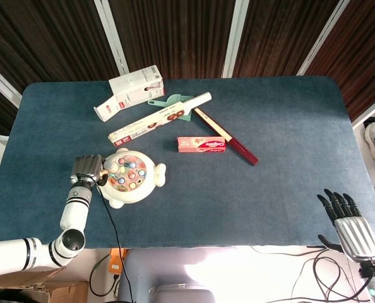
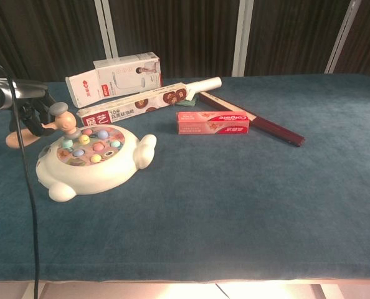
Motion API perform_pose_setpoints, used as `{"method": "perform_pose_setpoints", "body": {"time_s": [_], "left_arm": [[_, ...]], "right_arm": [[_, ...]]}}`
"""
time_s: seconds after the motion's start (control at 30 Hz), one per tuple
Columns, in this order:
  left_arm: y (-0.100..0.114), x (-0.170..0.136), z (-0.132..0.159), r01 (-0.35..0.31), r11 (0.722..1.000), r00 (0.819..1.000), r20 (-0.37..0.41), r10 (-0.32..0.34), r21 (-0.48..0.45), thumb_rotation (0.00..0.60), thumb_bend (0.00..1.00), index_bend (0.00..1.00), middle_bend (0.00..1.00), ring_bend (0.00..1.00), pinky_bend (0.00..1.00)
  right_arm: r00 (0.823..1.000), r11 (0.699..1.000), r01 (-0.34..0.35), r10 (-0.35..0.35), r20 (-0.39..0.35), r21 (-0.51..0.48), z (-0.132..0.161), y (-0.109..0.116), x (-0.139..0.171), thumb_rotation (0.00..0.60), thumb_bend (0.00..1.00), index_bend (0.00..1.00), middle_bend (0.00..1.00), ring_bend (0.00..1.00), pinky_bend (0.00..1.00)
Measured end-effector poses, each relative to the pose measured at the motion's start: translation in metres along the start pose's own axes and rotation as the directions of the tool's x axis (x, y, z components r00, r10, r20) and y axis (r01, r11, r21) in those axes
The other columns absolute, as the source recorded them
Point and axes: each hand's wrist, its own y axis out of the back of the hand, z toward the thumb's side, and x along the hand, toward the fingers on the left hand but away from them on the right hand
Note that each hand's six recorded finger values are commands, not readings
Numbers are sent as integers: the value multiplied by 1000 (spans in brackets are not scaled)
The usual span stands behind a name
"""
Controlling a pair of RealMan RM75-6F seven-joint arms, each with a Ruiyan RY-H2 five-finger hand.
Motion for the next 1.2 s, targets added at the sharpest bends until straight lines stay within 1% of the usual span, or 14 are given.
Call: {"method": "perform_pose_setpoints", "body": {"time_s": [0.37, 0.6, 0.8, 0.97, 1.2], "left_arm": [[-1, 3, -11, 6, 1000, 1000, -18, -6, -8, 600, 645, 780, 649, 633, 641], [-5, 7, -15, 21, 1000, 1000, -23, -21, -10, 600, 645, 780, 649, 633, 641], [-8, 8, -14, 31, 999, 999, -18, -31, -9, 600, 645, 780, 649, 633, 641], [-12, 11, -11, 40, 999, 999, -12, -40, 12, 600, 647, 780, 650, 634, 641], [-6, 9, -6, 26, 1000, 1000, -1, -26, 4, 600, 645, 780, 650, 633, 641]], "right_arm": [[1000, 1000, -1, 1, 2, 2, -1, 0, 1, 600, 133, 0, 0, 0, 11], [1000, 1000, 0, 0, 2, 3, -1, 0, 1, 600, 133, 0, 0, 0, 11], [1000, 1000, -2, 2, 3, 4, -1, -1, 0, 600, 133, 0, 0, 0, 11], [1000, 1000, 0, 0, 4, 2, -2, 0, 0, 600, 133, 0, 0, 0, 11], [1000, 1000, 5, -5, 4, -2, -2, 1, 2, 600, 133, 0, 0, 0, 11]]}}
